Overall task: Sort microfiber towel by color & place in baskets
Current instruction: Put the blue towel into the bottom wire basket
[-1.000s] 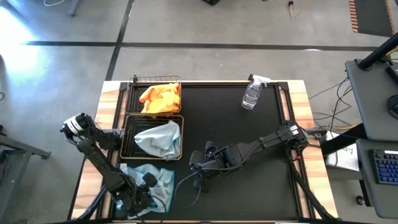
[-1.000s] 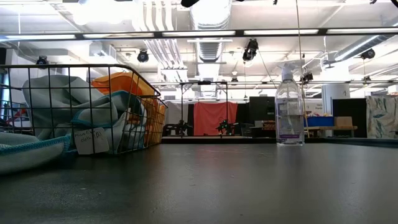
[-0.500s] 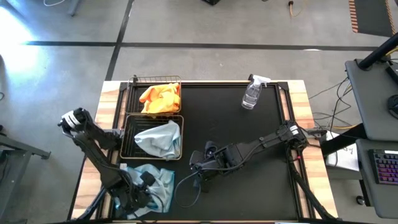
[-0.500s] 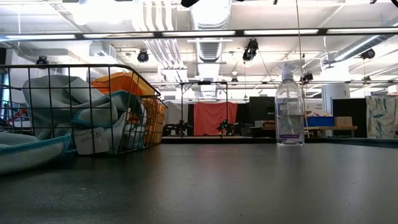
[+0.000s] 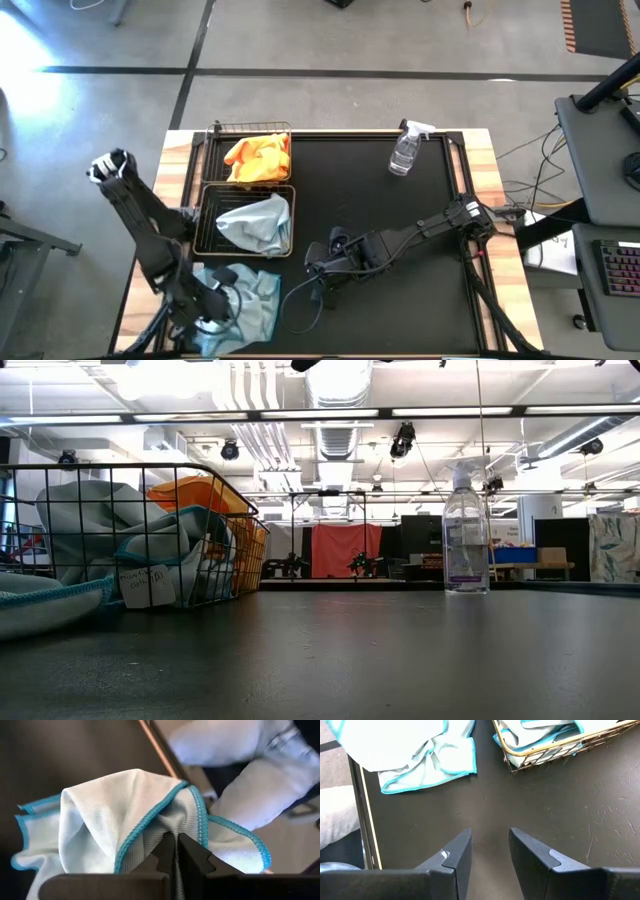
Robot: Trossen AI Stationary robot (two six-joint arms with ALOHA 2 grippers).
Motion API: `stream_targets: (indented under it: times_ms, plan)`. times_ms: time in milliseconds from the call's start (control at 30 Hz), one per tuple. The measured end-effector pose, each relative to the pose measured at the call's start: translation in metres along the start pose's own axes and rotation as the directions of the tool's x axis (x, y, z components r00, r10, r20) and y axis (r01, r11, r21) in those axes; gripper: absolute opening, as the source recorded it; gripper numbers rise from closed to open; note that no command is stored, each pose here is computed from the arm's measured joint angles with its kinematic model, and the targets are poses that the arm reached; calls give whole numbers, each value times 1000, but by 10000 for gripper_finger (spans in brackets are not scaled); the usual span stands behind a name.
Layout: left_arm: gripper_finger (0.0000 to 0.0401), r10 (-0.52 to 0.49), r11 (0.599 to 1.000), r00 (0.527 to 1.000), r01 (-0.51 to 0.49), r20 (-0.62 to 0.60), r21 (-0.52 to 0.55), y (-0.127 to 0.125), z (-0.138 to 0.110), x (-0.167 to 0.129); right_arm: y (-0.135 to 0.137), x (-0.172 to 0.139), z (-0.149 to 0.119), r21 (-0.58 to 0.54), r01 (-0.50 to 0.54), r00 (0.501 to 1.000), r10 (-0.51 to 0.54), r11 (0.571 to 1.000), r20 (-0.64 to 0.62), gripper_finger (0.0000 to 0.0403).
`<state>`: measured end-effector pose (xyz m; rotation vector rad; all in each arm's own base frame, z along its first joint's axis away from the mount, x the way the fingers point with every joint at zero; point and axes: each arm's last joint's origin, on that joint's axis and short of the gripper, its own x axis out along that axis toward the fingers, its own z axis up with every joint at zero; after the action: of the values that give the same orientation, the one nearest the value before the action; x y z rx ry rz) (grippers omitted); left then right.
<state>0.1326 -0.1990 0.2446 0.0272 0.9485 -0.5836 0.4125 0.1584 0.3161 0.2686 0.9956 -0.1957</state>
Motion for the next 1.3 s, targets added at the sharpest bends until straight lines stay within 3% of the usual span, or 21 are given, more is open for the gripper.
stream_targets:
  times_ms: [467,900,1133,1300]
  plan:
    - [0,2,999,959,10,284,-40,8,8,-58,0,0,0,0,0,1000,0,1000,0,123]
    - [0,-114,991,811,52,574,124,8,21,-105,0,0,0,1,-1,1000,1,1000,2,123]
    - [0,-22,997,766,-31,642,72,15,19,-120,0,0,0,1,-1,1000,1,1000,2,123]
    - [0,80,987,716,-153,693,44,22,16,-132,0,0,0,1,-1,1000,1,1000,2,123]
